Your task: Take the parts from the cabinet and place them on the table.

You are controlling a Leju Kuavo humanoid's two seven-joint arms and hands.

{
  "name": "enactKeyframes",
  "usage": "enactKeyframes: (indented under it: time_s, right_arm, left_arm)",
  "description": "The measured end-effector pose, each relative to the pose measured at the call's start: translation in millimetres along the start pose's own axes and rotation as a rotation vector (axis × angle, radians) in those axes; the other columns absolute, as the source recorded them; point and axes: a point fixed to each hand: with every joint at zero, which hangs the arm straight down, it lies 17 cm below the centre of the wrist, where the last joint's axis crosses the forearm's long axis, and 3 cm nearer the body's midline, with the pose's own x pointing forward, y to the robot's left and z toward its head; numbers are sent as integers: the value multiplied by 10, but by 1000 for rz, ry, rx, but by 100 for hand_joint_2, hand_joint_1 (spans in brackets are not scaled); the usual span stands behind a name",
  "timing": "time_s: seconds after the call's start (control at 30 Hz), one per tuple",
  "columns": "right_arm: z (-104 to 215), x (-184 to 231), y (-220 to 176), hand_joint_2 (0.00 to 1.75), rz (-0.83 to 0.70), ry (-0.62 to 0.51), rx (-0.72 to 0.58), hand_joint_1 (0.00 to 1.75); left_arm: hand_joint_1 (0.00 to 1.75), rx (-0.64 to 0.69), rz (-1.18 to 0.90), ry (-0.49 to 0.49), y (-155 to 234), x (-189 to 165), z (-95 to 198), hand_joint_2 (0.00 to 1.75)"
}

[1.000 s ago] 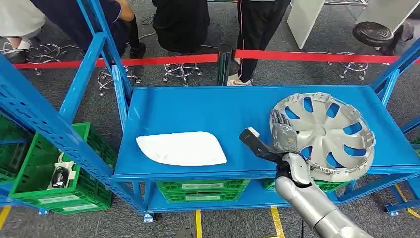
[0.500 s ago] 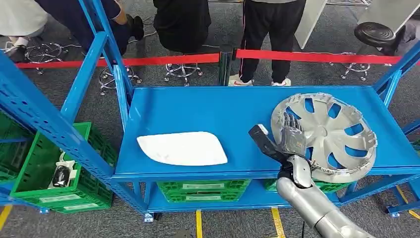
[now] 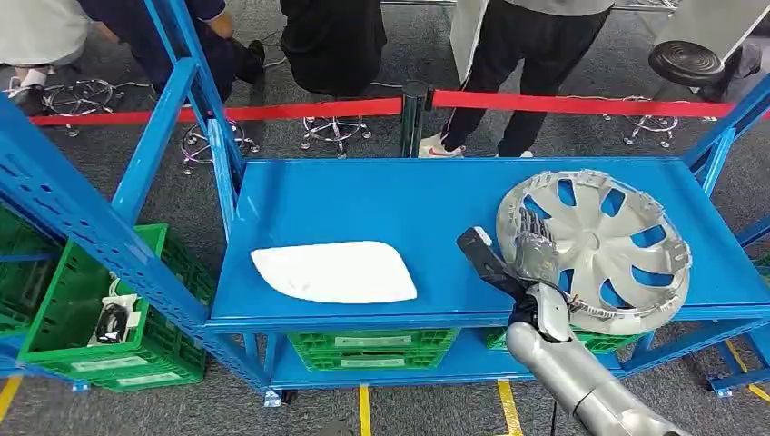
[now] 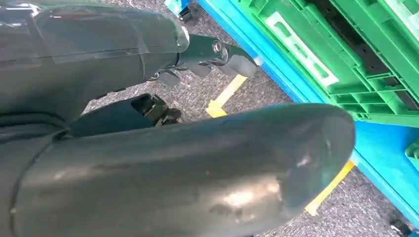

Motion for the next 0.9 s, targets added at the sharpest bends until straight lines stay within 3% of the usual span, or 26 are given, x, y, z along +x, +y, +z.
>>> enactKeyframes:
  time_s: [0.03,0.9]
  right_arm:
    - [0,-4,18,175,-9,3,10,0]
    - [-195,-7,-67,175,-10,81,48,0]
  left_arm:
    - [0,0,0,0,-2,1,0,0]
    - [0,2,-12,22,19,-69,8,0]
